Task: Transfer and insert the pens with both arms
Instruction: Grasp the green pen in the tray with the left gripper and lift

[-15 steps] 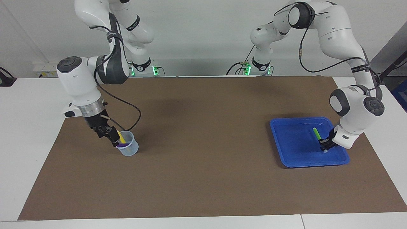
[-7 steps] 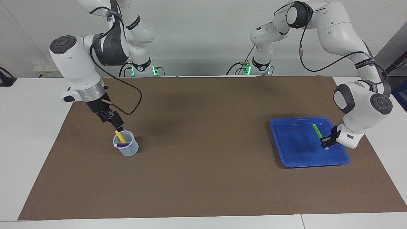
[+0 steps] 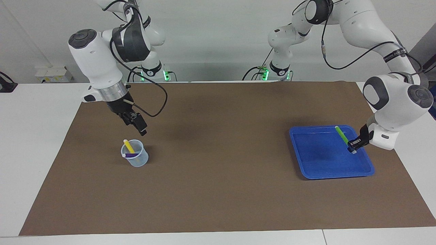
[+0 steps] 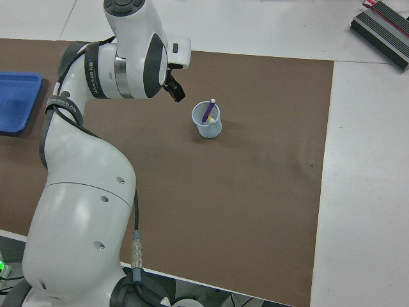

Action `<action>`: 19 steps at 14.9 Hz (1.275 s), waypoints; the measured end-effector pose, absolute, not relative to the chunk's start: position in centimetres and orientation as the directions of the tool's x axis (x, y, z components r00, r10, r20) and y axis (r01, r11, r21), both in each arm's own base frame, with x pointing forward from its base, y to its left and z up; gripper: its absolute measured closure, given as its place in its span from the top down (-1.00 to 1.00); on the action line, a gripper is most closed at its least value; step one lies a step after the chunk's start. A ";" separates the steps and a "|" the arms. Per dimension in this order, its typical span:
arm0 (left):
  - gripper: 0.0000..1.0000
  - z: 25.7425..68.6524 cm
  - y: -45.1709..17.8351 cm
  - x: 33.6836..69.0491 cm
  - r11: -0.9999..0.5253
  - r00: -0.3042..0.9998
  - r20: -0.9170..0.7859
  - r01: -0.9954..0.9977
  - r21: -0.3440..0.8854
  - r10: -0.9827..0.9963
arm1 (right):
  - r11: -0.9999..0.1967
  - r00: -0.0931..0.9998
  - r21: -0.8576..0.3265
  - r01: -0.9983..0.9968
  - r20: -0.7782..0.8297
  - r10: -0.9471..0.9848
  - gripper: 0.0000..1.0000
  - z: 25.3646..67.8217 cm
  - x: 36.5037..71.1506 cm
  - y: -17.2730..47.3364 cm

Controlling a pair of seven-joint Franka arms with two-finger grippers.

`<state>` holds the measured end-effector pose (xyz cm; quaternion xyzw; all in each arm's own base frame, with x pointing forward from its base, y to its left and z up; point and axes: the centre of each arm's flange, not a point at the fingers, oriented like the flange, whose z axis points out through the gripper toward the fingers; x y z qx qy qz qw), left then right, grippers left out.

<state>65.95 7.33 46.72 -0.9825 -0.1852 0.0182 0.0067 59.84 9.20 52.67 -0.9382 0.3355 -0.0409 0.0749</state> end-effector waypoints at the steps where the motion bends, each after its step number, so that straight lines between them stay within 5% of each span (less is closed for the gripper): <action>1: -0.67 48.2 6.6 65.3 -0.920 0.919 -0.040 0.391 -0.028 0.392 | -0.770 0.778 -0.165 -0.616 0.026 -0.628 1.00 53.1 59.5 9.7; 9: -0.67 54.3 -3.8 61.5 -0.751 0.747 -0.072 0.658 -0.055 0.661 | -0.802 0.808 -0.129 -0.584 0.004 -0.589 1.00 55.5 56.4 14.3; 19: -0.67 59.2 -19.2 54.8 -0.376 0.375 -0.029 0.926 -0.031 0.927 | -0.557 0.578 -0.166 -0.814 -0.130 -0.805 1.00 56.7 54.6 19.0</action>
